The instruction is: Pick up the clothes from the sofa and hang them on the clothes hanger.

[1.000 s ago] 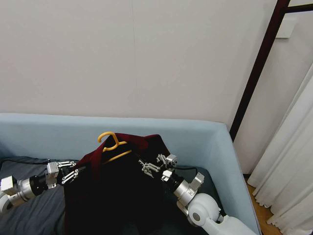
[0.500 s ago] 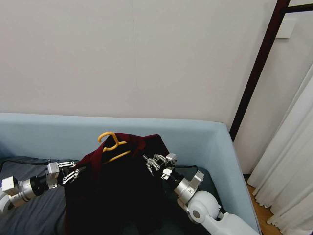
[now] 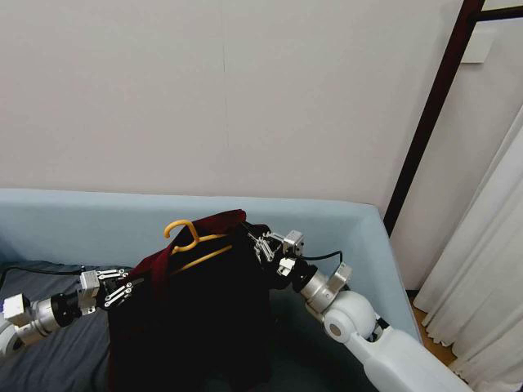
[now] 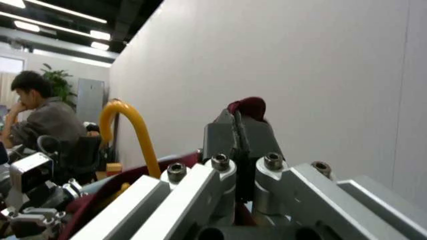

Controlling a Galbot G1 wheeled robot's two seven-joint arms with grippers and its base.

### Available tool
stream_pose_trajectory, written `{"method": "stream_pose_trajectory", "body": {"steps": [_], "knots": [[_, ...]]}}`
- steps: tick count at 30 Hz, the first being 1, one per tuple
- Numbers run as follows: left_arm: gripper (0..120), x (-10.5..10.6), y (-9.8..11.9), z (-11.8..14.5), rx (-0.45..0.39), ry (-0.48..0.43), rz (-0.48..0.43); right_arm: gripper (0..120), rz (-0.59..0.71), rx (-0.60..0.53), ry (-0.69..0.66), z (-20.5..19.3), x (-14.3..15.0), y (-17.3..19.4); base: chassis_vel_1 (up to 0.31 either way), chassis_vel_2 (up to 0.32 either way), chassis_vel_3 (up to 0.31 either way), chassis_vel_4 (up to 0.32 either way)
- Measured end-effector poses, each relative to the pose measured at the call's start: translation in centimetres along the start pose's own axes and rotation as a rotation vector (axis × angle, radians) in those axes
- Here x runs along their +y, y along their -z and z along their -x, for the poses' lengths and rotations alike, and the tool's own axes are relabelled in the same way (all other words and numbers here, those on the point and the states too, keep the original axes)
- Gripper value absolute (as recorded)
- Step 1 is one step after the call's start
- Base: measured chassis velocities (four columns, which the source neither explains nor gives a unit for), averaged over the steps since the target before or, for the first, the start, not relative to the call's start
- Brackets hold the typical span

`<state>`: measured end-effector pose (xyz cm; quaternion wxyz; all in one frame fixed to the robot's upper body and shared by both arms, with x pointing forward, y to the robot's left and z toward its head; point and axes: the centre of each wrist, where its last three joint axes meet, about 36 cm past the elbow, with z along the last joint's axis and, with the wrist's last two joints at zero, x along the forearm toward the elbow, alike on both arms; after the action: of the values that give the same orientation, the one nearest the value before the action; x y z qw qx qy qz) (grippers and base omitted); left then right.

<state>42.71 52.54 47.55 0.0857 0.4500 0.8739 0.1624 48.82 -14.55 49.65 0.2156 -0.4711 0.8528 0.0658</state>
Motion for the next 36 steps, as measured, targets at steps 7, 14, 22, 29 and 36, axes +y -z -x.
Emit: {"method": "stream_pose_trajectory", "body": {"steps": [7, 14, 22, 29, 36], "knots": [[7, -0.1, 0.0, 0.2, -0.003, 0.000, -0.001, 0, -0.091, -0.038, 0.078, 0.6, 1.2, 0.2, 0.000, 0.000, 0.000, 0.000], [7, -0.2, 0.0, 0.3, -0.008, 0.005, -0.001, 0, -0.069, -0.020, 0.115, -0.1, 4.0, -1.5, 0.000, 0.000, 0.000, 0.000], [7, -0.4, 0.0, 0.3, -0.010, 0.004, -0.004, 0, -0.058, 0.028, 0.139, -1.0, 6.1, -5.2, 0.000, 0.000, 0.000, 0.000], [7, -0.2, 0.3, 0.0, -0.007, 0.006, 0.002, 0, -0.084, 0.039, 0.166, -1.5, 6.2, -6.2, 0.000, 0.000, 0.000, 0.000], [7, -0.1, 0.2, 0.1, -0.007, 0.004, 0.001, 0, -0.188, 0.039, 0.286, -2.7, 5.3, -7.6, 0.000, 0.000, 0.000, 0.000]]}}
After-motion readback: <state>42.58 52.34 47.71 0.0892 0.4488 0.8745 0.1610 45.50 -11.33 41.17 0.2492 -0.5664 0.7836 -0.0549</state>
